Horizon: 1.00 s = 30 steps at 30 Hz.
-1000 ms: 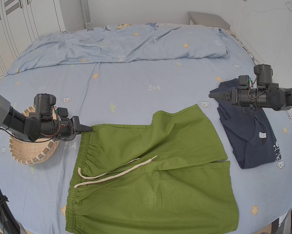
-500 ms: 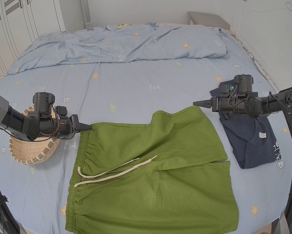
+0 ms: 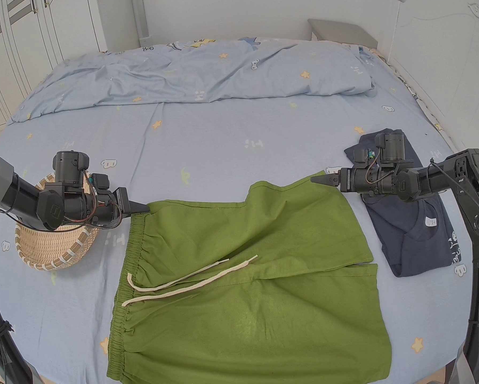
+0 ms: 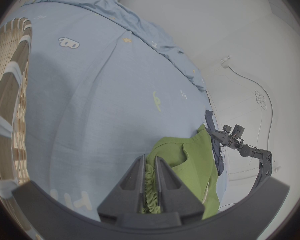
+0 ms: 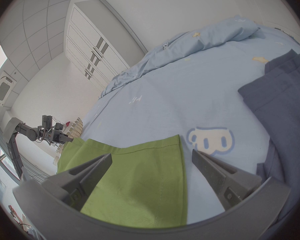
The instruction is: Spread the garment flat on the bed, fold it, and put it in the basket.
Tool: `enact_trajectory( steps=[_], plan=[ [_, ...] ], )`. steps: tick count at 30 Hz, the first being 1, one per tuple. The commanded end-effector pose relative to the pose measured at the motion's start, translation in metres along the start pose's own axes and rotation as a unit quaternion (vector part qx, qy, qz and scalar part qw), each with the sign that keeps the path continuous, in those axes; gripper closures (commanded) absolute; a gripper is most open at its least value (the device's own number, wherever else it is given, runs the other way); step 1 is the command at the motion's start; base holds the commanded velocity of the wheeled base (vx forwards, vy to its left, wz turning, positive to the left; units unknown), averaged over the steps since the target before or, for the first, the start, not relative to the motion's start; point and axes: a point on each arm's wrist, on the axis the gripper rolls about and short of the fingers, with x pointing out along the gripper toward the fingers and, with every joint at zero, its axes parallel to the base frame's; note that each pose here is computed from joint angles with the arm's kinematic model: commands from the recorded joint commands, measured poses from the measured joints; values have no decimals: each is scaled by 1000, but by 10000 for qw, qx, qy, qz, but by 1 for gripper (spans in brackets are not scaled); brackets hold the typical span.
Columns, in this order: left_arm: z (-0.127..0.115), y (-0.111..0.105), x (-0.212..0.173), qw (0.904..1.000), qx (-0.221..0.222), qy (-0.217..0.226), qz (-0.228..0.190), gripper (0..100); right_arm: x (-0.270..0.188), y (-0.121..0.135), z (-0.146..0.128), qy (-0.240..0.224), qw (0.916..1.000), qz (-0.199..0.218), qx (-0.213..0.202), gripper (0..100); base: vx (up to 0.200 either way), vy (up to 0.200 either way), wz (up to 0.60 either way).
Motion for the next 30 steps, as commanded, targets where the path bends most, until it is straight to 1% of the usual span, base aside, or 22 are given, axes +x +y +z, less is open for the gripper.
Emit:
enact_trajectory(
  steps=[1, 10, 11, 14, 22, 27, 30],
  plan=[
    [0, -1, 0, 10000, -1, 6, -4, 100, 6, -4, -6, 70, 10000, 1, 49, 0, 0, 0, 0],
    [-1, 0, 0, 10000, -1, 8, -12, 100, 8, 0, -8, 109, 9999, 93, 53, 0, 0, 0, 0],
    [-1, 0, 0, 10000, -1, 8, -12, 100, 8, 0, -8, 103, 9999, 93, 49, 100, 0, 0, 0],
    [-1, 1, 1, 10000, -14, 16, -2, 100, 8, -2, -7, 86, 9999, 80, 122, 100, 0, 0, 0],
    [-1, 2, 2, 10000, -15, 27, 2, 100, 5, -5, -3, 37, 9999, 29, 132, 100, 0, 0, 0],
    [3, 1, -1, 10000, 14, -53, 7, 100, -4, -16, 3, -92, 9995, -111, 278, 100, 0, 0, 0],
    [8, 6, -5, 9998, 16, -178, 41, 100, -12, -22, 9, -201, 9987, -194, 419, 100, 0, 0, 0]
  ],
)
